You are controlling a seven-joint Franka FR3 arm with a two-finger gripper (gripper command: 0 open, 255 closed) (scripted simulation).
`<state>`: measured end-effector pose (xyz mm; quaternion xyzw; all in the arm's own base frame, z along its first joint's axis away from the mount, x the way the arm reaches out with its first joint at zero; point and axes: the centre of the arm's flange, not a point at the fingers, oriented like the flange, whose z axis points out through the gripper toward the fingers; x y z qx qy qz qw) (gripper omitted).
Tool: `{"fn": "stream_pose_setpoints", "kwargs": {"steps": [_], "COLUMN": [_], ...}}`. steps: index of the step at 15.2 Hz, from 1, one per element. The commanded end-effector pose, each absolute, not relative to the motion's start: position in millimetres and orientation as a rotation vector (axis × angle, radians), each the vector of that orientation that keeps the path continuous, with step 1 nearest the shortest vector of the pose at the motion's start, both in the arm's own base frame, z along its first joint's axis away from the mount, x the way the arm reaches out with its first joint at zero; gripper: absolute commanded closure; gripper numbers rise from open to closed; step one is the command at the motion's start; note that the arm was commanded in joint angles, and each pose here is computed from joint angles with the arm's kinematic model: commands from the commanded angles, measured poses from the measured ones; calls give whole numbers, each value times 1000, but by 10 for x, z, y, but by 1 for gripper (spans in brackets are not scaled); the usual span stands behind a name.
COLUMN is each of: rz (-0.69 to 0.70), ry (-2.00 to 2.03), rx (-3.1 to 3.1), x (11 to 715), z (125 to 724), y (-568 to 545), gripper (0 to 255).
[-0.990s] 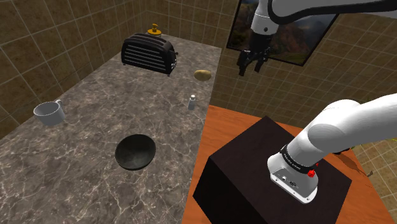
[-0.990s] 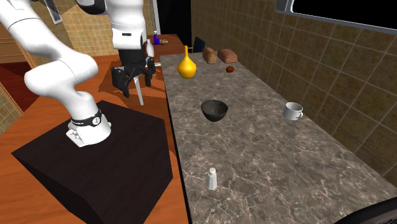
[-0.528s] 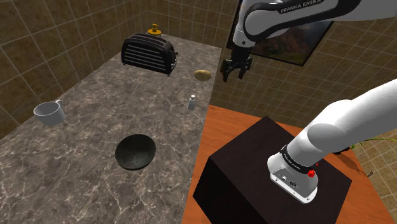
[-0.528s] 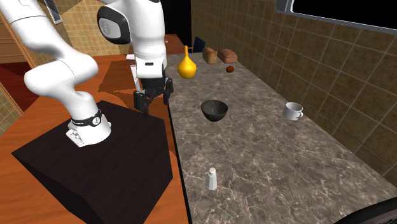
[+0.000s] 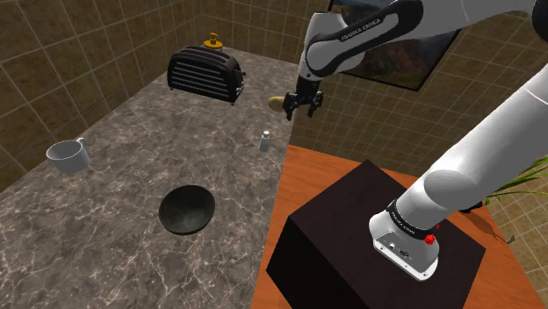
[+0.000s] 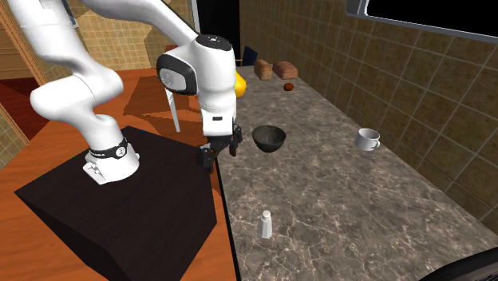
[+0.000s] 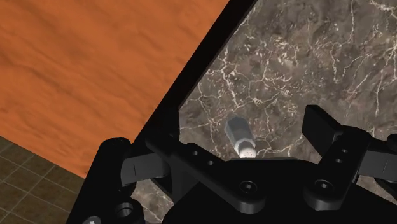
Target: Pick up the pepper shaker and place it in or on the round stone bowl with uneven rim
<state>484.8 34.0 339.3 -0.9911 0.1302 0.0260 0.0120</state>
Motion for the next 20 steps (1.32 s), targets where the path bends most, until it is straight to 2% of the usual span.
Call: {"fn": "stream_pose_setpoints", "kwargs": {"steps": [1, 15, 20], "rz": [72, 18, 16], "ry": [432, 604, 610], "rx": [-3080, -3007, -3005], "x": [5033, 6272, 6316], "z": [3190, 1884, 1631], "y": [328, 308, 321], "gripper": [0, 0, 0]}}
